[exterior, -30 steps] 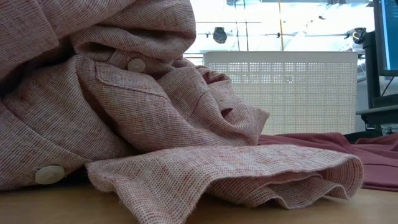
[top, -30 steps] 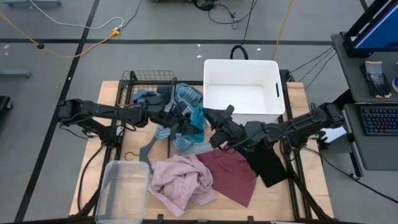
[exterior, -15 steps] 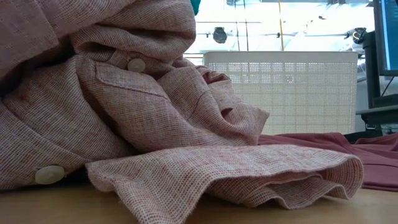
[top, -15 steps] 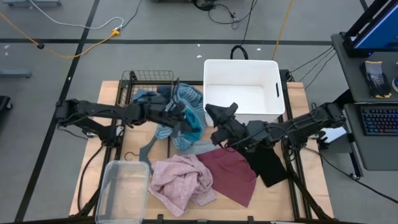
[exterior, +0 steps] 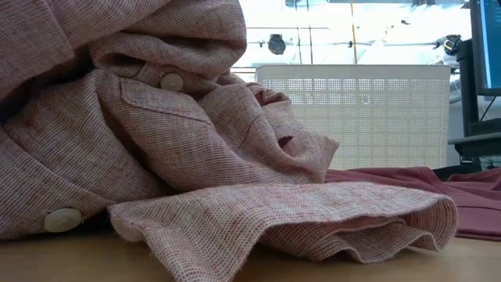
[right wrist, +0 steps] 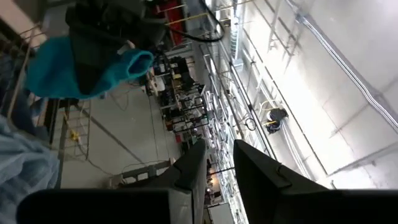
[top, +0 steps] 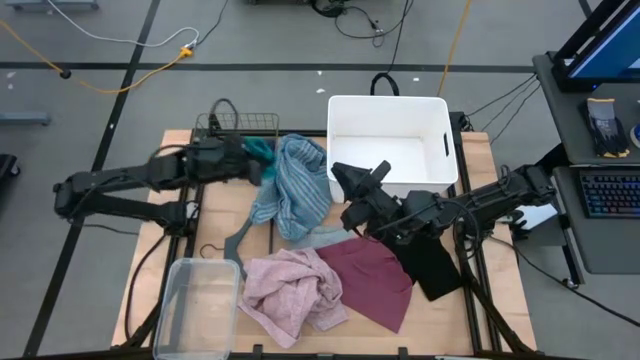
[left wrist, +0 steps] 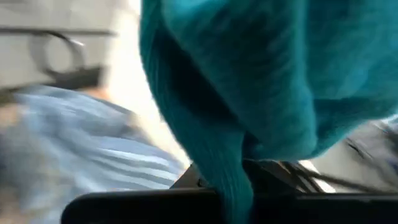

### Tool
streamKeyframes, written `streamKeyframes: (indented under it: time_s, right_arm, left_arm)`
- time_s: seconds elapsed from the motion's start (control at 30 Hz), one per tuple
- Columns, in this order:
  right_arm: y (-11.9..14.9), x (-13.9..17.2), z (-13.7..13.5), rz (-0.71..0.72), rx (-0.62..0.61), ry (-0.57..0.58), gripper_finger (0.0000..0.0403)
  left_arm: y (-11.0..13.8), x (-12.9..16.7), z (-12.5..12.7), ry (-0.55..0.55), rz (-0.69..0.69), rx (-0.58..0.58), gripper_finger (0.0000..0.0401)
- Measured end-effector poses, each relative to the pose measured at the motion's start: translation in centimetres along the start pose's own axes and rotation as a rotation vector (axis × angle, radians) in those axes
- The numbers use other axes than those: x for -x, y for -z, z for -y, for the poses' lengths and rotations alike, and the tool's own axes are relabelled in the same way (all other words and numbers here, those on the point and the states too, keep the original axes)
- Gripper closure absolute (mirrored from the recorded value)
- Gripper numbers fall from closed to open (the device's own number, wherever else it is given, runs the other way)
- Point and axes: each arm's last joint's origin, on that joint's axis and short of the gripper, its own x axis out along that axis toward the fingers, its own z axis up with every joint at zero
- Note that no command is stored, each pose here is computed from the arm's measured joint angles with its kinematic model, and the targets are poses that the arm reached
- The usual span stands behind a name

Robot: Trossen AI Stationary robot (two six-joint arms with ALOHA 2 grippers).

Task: Pick & Place Cloths
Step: Put the light blue sock into the wire basket

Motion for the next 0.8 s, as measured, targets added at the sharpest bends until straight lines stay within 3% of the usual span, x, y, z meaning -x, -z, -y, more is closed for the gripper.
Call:
streamKeyframes:
  time_s: [0.3, 0.47, 0.63, 0.8]
  right_arm:
    - [0.0, 0.4, 0.9, 0.013, -0.245, 0.03, 0.0328]
    - [0.0, 1.9, 2.0, 0.047, -0.419, -0.023, 0.0328]
    - [0.7, 3.7, 2.5, 0.095, -0.603, -0.184, 0.0334]
    - [1.8, 5.3, 3.1, 0.191, -0.843, -0.449, 0.0345]
  left_arm:
    - [-1.6, 1.4, -3.8, -0.294, 0.081, 0.01, 0.0401]
    - [-2.4, 1.3, -5.7, -0.415, 0.088, 0.009, 0.0401]
    - [-3.2, 1.1, -7.3, -0.476, 0.085, -0.002, 0.0401]
    - [-3.7, 0.2, -9.0, -0.528, 0.031, -0.004, 0.0401]
